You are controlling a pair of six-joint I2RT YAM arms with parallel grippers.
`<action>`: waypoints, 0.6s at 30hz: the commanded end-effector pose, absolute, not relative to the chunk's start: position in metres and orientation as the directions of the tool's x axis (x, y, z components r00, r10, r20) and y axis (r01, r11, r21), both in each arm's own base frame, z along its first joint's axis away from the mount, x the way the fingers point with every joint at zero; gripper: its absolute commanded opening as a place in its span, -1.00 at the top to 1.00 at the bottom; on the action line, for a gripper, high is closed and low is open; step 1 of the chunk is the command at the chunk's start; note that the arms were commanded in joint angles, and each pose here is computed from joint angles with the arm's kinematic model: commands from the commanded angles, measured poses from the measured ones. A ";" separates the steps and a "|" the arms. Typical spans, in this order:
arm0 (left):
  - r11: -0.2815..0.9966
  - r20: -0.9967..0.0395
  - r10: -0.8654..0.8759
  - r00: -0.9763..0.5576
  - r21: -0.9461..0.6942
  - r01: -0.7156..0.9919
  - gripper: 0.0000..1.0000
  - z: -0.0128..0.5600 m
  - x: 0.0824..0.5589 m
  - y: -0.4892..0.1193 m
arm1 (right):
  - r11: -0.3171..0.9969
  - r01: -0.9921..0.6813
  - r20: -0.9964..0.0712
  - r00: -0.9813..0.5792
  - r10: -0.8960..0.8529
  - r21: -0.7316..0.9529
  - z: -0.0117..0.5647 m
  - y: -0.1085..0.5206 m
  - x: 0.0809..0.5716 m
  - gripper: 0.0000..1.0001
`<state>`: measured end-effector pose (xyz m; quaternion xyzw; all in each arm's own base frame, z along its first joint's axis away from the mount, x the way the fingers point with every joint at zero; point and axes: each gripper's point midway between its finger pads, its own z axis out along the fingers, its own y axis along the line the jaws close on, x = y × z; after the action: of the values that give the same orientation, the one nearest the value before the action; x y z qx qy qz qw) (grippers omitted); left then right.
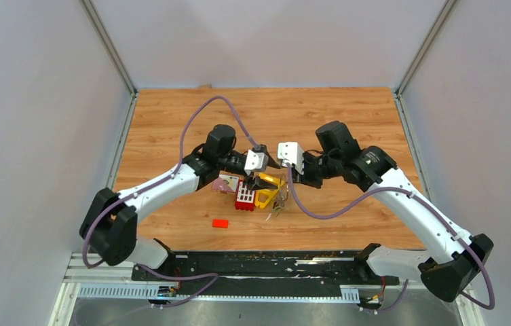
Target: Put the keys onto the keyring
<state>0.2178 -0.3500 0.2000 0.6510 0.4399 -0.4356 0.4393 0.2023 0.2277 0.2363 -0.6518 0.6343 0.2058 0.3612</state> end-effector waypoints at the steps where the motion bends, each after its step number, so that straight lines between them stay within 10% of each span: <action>1: -0.097 -0.932 0.109 0.345 0.335 0.937 -0.36 0.241 0.225 -0.342 | 0.159 -0.973 -0.803 0.043 -0.594 -0.169 0.258 0.245 0.217 1.00; 18: -0.049 -0.973 0.056 0.225 0.222 0.974 0.02 0.251 0.213 -0.352 | 0.159 -0.981 -0.843 0.009 -0.538 -0.112 0.266 0.256 0.221 1.00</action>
<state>0.2084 -0.3456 0.2387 0.5876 0.4476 -0.4329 0.5168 0.2152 0.2457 0.2300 -0.5922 0.6770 0.2626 0.3493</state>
